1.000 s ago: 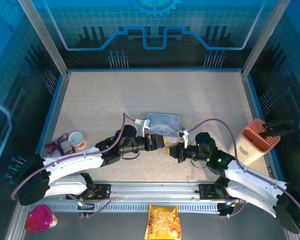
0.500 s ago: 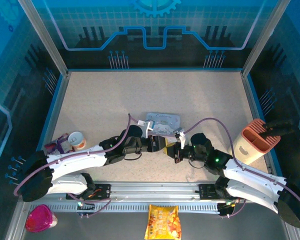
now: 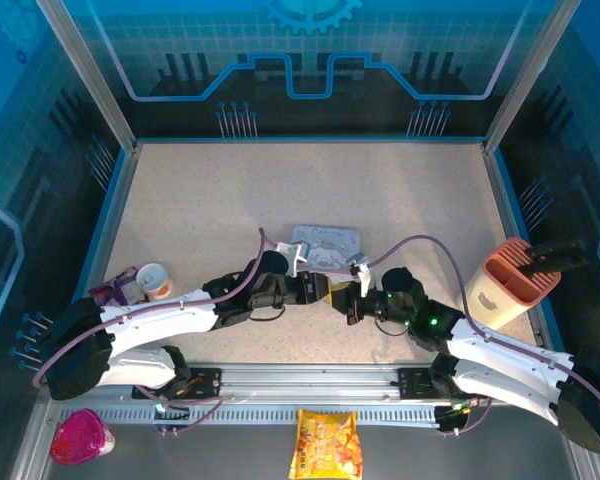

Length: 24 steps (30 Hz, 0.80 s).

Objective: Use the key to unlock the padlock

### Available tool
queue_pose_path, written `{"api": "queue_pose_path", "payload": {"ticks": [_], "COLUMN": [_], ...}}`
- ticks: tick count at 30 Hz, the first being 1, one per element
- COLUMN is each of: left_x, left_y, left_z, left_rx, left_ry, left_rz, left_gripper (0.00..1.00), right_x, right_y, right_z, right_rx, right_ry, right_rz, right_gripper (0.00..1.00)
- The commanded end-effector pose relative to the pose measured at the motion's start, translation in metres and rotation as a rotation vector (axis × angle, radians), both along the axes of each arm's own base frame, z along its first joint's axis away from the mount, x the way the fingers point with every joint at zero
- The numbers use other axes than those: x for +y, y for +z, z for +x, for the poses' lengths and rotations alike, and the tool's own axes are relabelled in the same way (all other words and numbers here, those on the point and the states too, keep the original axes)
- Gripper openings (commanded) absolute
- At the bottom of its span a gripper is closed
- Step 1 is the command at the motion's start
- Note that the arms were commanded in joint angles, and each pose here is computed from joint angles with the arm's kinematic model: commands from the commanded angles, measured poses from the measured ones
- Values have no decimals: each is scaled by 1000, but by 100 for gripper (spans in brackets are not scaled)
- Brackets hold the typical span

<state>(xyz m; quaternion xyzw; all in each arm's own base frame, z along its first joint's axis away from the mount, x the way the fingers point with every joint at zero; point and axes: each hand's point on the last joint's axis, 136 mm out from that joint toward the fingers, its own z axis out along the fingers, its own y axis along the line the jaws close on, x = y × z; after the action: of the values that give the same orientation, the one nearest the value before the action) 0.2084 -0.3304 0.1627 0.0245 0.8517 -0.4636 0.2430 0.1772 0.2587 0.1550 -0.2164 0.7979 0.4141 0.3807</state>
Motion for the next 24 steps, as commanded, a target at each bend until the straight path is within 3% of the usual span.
{"api": "queue_pose_path", "payload": {"ticks": [1,8,17,24], "left_x": [-8,-4,16,14], "left_y": [9,8,13,26], "left_z": [0,3,21,25], "left_rx": [-4,7,28,46], "left_ry": [-15,24,209,241], "left_rz": [-21,-43,-89,-142], "left_gripper": [19,1,0,0], "right_x": [6,2,-16,-16], "right_y": [16,18,43,62], "right_z": [2,4,17,16], "right_rx": [-51,-55,-50,-63], "right_ry": [1,-34,-159,-124], "right_rz": [37,56,273,382], "right_gripper": [0,0,39,41]}}
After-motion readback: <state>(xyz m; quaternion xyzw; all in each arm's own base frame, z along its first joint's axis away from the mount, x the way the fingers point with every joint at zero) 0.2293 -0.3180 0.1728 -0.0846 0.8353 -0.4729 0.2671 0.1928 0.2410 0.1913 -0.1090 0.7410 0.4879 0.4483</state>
